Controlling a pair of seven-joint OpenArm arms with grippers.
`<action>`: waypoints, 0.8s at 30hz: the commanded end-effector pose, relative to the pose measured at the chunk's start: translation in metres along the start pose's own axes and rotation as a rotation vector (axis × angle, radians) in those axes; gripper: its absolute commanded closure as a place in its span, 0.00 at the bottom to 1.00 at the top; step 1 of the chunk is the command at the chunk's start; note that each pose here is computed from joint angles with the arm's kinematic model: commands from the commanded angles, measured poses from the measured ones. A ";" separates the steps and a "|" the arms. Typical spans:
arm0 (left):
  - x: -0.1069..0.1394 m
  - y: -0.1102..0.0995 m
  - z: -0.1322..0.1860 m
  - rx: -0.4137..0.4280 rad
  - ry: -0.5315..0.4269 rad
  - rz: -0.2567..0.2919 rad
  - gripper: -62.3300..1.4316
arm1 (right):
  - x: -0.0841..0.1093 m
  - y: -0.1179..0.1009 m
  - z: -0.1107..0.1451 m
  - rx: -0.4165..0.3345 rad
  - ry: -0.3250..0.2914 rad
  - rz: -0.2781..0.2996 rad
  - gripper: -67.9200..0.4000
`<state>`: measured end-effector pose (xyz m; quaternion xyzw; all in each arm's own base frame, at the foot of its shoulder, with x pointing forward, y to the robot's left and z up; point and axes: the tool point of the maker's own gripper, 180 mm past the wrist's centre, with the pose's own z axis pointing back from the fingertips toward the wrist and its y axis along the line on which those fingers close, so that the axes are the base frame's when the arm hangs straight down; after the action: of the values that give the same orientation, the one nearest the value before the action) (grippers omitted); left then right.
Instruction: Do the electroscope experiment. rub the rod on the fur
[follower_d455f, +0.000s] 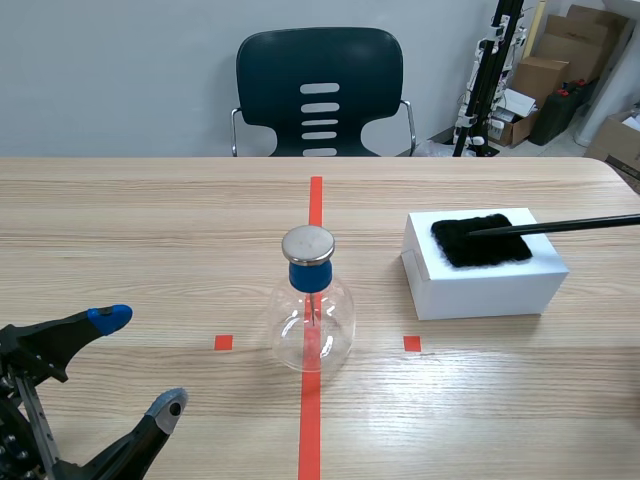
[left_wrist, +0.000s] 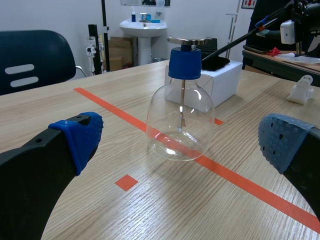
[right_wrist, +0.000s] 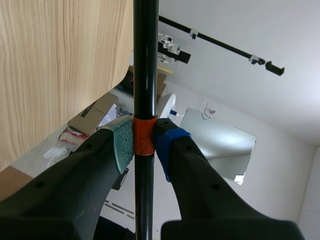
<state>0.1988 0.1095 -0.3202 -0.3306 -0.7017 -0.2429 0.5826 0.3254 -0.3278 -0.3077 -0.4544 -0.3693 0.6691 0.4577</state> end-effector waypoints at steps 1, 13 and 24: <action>0.010 0.004 -0.003 0.000 -0.037 -0.010 0.00 | -0.002 -0.021 -0.007 -0.052 -0.001 0.024 0.99; 0.010 0.004 -0.003 -0.001 -0.036 -0.010 0.00 | -0.025 -0.008 0.017 -0.008 0.013 0.022 0.99; 0.010 0.004 -0.003 -0.001 -0.036 -0.010 0.00 | -0.021 -0.012 0.011 -0.031 0.031 0.011 0.99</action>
<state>0.1989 0.1096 -0.3202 -0.3306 -0.7017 -0.2427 0.5826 0.3070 -0.3509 -0.3049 -0.4560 -0.3525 0.6706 0.4670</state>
